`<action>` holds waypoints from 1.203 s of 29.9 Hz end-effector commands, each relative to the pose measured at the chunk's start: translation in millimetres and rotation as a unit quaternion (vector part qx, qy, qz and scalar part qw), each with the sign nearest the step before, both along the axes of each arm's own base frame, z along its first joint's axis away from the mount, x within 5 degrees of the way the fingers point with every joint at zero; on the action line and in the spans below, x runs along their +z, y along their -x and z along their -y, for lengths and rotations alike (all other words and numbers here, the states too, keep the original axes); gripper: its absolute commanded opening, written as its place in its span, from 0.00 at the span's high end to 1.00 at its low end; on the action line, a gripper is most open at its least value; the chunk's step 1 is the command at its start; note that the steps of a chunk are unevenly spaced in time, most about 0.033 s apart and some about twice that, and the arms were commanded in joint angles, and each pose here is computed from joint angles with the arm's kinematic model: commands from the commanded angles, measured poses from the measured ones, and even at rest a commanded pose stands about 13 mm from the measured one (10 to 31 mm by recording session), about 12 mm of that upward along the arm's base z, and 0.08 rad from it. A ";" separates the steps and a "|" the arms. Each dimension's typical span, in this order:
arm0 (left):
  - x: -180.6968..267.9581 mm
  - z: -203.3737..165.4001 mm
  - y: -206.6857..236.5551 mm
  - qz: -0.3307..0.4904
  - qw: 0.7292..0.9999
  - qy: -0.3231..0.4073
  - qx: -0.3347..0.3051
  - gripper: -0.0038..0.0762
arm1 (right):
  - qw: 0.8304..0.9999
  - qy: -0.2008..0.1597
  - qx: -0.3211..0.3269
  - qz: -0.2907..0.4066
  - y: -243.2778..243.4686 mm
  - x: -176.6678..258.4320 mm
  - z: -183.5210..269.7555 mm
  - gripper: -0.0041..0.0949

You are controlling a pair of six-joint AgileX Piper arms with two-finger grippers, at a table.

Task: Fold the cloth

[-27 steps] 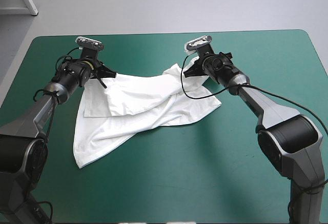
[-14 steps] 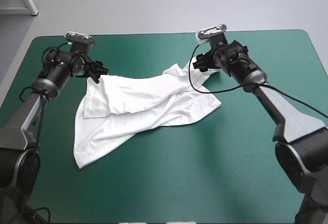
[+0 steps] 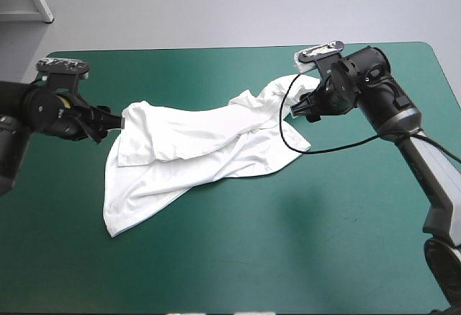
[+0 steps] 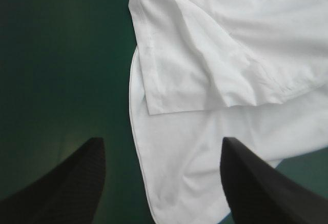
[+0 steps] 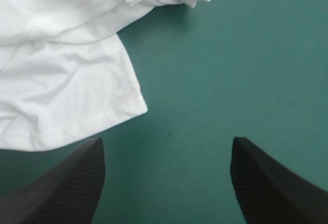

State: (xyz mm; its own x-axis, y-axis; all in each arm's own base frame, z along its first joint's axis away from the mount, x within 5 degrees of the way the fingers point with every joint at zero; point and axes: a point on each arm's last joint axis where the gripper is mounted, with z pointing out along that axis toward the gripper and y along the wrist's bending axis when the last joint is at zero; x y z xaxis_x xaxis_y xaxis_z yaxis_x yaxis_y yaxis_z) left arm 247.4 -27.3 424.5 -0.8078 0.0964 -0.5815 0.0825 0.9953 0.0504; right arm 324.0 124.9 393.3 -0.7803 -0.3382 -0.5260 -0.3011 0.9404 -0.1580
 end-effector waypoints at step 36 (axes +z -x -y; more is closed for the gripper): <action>-212.5 -3.1 34.6 -0.153 0.984 0.031 0.080 0.28 | 0.996 -0.051 0.054 -0.043 -3.7 -27.6 -0.5 0.32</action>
